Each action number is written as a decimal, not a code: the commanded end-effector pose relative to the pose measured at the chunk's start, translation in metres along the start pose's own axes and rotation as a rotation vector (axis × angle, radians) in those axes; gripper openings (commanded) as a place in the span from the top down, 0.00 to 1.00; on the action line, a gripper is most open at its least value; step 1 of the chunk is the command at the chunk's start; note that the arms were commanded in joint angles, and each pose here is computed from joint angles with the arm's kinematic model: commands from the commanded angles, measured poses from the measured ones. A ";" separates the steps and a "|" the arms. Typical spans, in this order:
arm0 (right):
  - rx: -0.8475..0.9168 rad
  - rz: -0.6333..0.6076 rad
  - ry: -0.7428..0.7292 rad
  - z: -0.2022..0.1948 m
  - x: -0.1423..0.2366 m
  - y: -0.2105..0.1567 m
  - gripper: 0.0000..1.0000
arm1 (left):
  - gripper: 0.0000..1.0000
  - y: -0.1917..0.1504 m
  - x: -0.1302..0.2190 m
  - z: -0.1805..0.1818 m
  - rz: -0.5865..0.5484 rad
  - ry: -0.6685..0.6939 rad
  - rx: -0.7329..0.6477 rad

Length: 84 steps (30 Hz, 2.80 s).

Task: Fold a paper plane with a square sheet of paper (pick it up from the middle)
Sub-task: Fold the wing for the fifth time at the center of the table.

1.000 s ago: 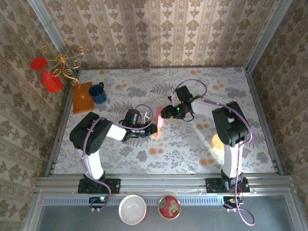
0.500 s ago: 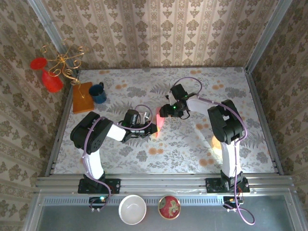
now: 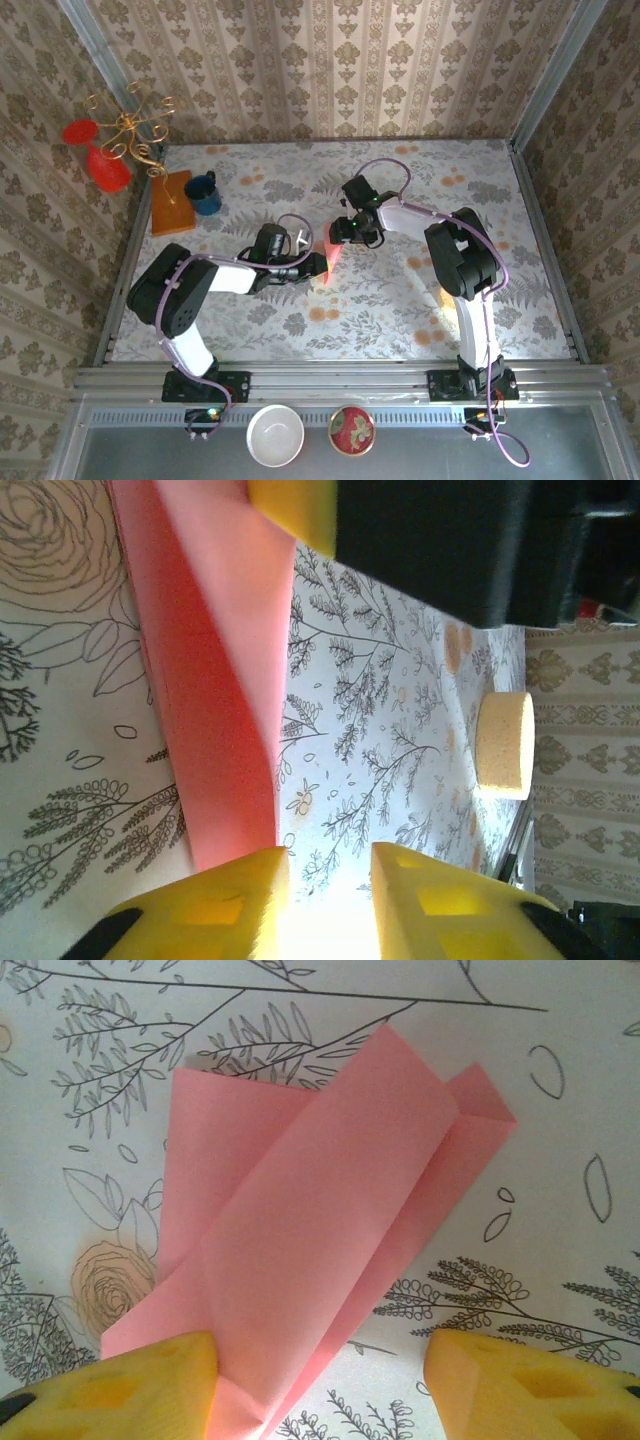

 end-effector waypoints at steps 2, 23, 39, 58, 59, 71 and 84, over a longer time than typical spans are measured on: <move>-0.066 0.098 -0.160 -0.038 -0.032 -0.030 0.39 | 0.66 0.004 0.004 0.000 0.002 0.096 -0.040; -0.126 0.130 -0.182 -0.040 -0.033 -0.035 0.41 | 0.54 -0.004 -0.013 0.016 0.108 0.316 -0.111; -0.137 0.142 -0.206 -0.044 -0.032 -0.036 0.45 | 0.75 -0.022 -0.016 0.033 0.185 0.366 -0.088; -0.134 0.149 -0.217 -0.043 -0.033 -0.034 0.46 | 0.54 -0.002 -0.016 0.010 0.176 0.365 -0.201; -0.135 0.150 -0.217 -0.043 -0.033 -0.035 0.46 | 0.53 -0.002 -0.016 0.011 0.181 0.373 -0.204; -0.138 0.152 -0.220 -0.043 -0.033 -0.034 0.46 | 0.50 0.004 -0.020 0.010 0.188 0.424 -0.241; -0.143 0.154 -0.225 -0.044 -0.033 -0.035 0.46 | 0.54 -0.008 -0.029 0.025 0.236 0.467 -0.233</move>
Point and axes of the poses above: each hand's point on the last joint's axis, 136 mm out from that joint toward the fingers, its own x axis back along the fingers, its own z axis along the line the jaws close on, y = z × x, the point moved 2 cm from there along x, back along the fingers, and after that the axes turned 13 degrees about -x, right-handed, at the moved point
